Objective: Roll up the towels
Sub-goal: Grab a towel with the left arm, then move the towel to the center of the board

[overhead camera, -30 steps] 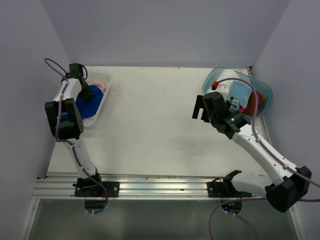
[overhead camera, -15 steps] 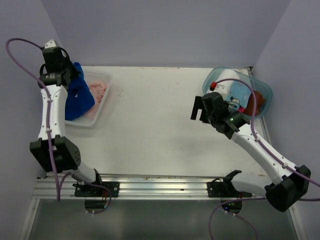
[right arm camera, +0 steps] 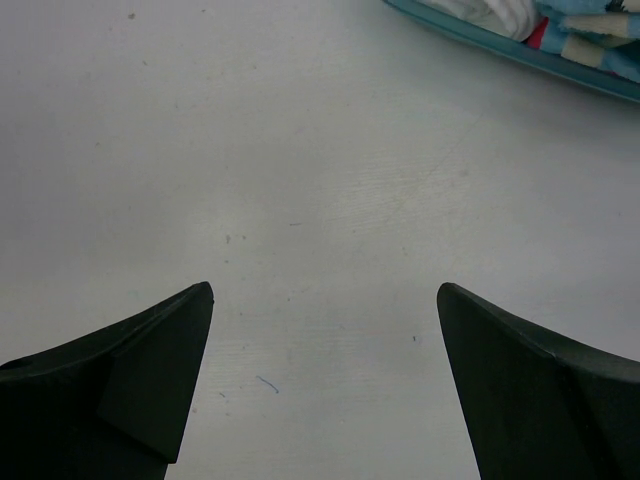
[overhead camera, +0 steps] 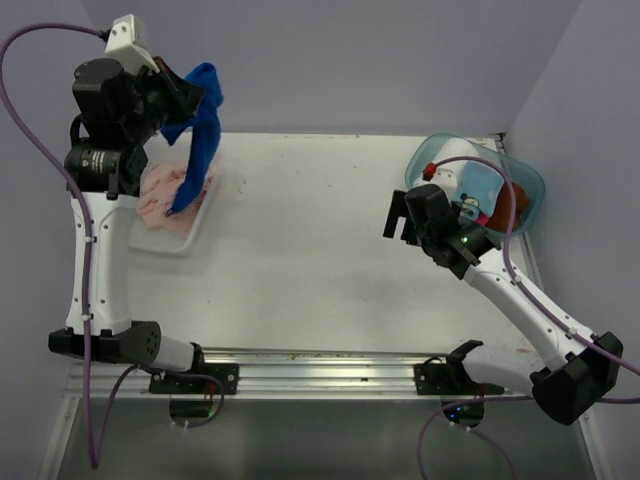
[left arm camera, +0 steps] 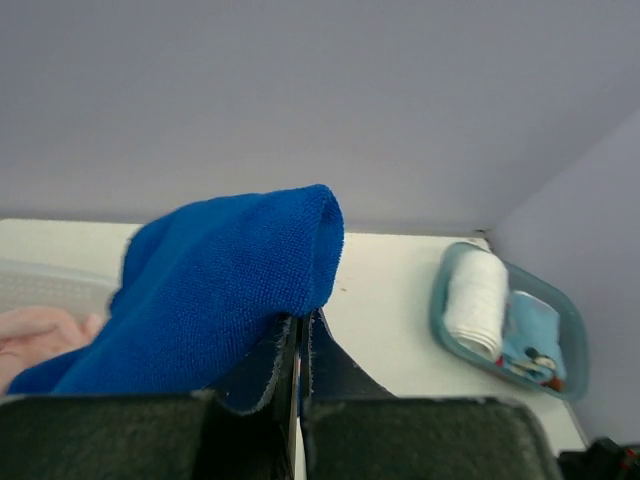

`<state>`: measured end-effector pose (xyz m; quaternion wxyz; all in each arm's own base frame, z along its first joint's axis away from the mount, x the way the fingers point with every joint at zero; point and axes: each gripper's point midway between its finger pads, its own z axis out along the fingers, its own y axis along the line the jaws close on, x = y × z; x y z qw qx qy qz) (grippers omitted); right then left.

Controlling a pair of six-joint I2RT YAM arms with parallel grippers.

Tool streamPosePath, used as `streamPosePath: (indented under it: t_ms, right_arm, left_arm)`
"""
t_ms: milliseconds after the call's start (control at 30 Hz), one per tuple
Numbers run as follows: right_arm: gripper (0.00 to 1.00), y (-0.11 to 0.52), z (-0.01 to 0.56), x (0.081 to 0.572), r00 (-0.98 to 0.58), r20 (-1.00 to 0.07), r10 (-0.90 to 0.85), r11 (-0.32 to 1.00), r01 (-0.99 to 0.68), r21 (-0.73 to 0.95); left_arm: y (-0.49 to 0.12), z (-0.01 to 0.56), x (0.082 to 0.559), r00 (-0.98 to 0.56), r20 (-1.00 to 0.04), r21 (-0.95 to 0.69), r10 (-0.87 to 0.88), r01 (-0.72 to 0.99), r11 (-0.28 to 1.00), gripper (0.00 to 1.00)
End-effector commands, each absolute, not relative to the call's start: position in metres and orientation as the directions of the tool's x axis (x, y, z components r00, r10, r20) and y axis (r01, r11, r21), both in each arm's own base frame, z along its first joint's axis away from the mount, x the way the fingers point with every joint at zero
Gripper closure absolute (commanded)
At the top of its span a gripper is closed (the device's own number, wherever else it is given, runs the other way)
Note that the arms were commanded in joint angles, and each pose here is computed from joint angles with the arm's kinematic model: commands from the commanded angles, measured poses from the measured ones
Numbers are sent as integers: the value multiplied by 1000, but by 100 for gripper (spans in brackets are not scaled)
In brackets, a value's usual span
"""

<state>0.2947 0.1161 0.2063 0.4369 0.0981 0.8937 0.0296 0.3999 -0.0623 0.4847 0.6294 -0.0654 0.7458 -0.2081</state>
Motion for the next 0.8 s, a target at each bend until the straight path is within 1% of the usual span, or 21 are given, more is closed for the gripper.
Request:
streamPosePath:
  t_ms: [0,100,167,200,233,267,300,367,400,500,600,700,733,767]
  right_arm:
    - [1,104,242,300,-478,-843,249,965,195,174]
    - [1,93,254,296,-427,-862,272,956,223,191]
    - [2,87,258,292,-398,-870,289,949,240,206]
    - [1,84,257,290,-395,-871,292,947,246,207]
    - [2,82,255,288,-396,-871,289,947,251,200]
    - [1,81,255,286,-394,-872,291,946,253,202]
    - [2,78,254,285,-396,-871,290,944,266,193]
    - [2,74,251,280,-415,-865,282,945,278,175]
    - [1,73,252,279,-415,-865,284,943,284,174]
    - [2,68,249,273,-422,-862,280,942,292,163]
    - [2,74,242,273,-447,-856,259,954,257,155]
    - [2,95,234,277,-507,-832,225,973,160,166]
    - [2,102,228,280,-535,-818,211,977,142,160]
    - [2,111,223,279,-566,-800,200,980,106,170]
  left_arm:
    - [-115,524,359,-177,-914,-406,-365,392,826,100]
    - [-156,515,346,-243,-904,-428,-352,485,763,100]
    - [-179,490,345,-310,-893,-445,-325,506,739,100]
    - [-200,476,339,-354,-885,-458,-304,532,712,100]
    - [-211,442,343,-426,-861,-481,-277,508,715,100]
    - [-221,429,341,-448,-851,-494,-273,508,706,100]
    - [-244,388,331,-529,-819,-514,-222,507,692,100]
    - [-267,360,318,-580,-790,-545,-199,516,661,100]
    - [-284,322,302,-643,-753,-559,-140,512,653,100]
    - [-302,274,278,-710,-701,-569,-71,496,655,100]
    - [-306,257,268,-715,-698,-541,-29,501,676,100]
    - [-303,256,269,-700,-714,-504,4,518,692,100]
    - [-302,253,270,-696,-718,-484,27,526,699,68]
    - [-297,242,271,-713,-699,-462,51,505,729,48]
